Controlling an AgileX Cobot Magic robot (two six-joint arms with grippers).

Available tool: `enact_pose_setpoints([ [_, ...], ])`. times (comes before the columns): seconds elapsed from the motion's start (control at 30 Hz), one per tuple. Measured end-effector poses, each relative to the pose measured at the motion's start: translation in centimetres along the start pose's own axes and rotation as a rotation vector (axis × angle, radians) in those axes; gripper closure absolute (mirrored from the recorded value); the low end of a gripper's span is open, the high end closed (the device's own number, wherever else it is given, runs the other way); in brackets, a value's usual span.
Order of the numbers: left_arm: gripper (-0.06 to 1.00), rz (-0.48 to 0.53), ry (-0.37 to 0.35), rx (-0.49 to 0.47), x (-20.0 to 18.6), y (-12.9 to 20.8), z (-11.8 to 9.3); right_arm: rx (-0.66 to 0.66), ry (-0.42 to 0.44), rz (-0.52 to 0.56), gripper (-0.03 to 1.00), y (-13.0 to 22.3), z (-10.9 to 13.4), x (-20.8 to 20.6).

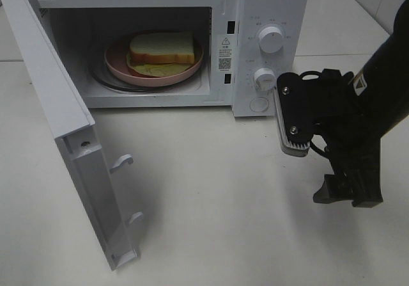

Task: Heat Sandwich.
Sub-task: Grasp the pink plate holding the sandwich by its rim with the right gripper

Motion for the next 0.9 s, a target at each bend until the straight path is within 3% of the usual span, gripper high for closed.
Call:
enact_pose_setpoints([
  [0.23, -0.02, 0.0, 0.0, 0.0, 0.0, 0.0, 0.0, -0.144, 0.103, 0.01, 0.02, -2.4, -2.0, -1.6],
  [0.9, -0.02, 0.0, 0.0, 0.0, 0.0, 0.0, 0.0, -0.323, 0.167, -0.019, 0.06, -10.2, -7.1, 1.7],
])
Point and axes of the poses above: a point on each arm's last joint axis where the gripper is mounted, x pointing out along that axis toward the gripper, z along the wrist's bending axis when the last joint is at zero, y = z × x, the point moved 3 cm from there along x, pointing out along that axis toward the gripper
